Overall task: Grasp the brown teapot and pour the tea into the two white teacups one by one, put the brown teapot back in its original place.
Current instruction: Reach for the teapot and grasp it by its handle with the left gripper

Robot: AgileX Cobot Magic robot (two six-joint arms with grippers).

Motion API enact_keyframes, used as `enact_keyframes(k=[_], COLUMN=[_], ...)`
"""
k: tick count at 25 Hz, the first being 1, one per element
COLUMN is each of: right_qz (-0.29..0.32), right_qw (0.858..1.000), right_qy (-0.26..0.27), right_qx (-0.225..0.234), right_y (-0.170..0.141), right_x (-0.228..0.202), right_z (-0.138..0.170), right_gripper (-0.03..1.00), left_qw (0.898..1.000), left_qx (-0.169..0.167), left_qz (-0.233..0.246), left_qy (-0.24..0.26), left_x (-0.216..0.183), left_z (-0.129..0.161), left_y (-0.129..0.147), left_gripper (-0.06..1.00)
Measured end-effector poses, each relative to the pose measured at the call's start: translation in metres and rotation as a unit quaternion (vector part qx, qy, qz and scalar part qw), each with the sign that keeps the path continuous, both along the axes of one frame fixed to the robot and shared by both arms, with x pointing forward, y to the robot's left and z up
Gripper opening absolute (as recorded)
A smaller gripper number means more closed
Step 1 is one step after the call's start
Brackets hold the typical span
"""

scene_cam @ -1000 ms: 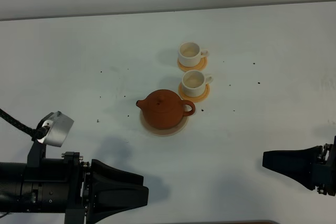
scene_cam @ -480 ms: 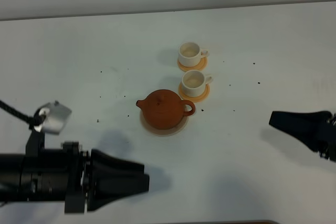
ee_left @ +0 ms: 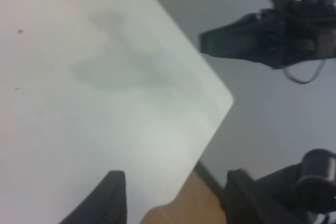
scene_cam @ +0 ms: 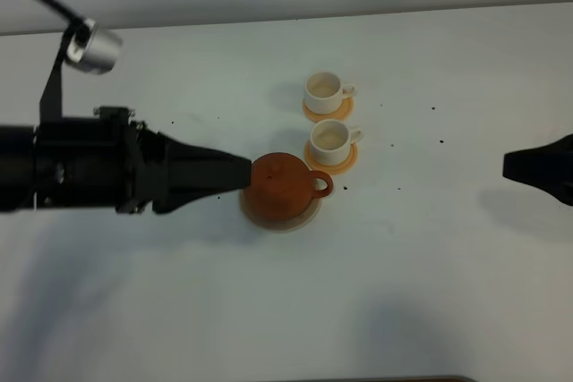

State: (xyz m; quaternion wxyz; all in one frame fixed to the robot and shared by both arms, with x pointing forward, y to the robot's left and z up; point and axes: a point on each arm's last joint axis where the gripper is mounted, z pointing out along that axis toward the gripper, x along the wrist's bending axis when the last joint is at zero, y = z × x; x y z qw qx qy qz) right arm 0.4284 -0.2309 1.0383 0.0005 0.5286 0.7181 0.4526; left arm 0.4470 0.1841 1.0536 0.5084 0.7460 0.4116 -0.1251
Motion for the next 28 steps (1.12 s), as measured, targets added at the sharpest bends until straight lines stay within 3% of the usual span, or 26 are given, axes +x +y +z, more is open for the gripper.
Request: enact_keyframes(k=[3,6,11,16,21,28], right_qz=[-0.005,-0.018,-0.037,-0.040,-0.076,-0.135], right_qw=[0.999,0.998,0.995,0.987,0.972,0.958], right_qy=[0.018,0.026,0.042,0.098,0.126,0.094], right_qx=[-0.034,-0.060,-0.081,-0.123,-0.185,-0.236], right_y=[-0.004,-0.008,-0.013,-0.019,-0.033,-0.050], right_x=[-0.001,-0.001,-0.001,-0.012,-0.040,-0.097], right_z=[-0.005,-0.008,-0.012,-0.017,-0.007,0.017], right_gripper=[0.24,0.24,0.24,0.24,0.24,0.24], left_qw=[1.000,0.997,0.987,0.977,0.977,0.978], left_qx=[0.020,0.046,0.120,0.186,0.199,0.202], left_qz=[-0.005,-0.044,-0.100,-0.088,-0.071,-0.053], left_qy=[0.021,0.037,0.049,0.049,0.035,0.016], left_x=[0.021,0.039,0.057,0.069,0.074,0.079], left_z=[-0.004,-0.013,-0.028,-0.042,-0.044,-0.043], left_y=[-0.007,-0.031,-0.075,-0.091,-0.091,-0.091], left_gripper=[0.43,0.43,0.43,0.43,0.43,0.43])
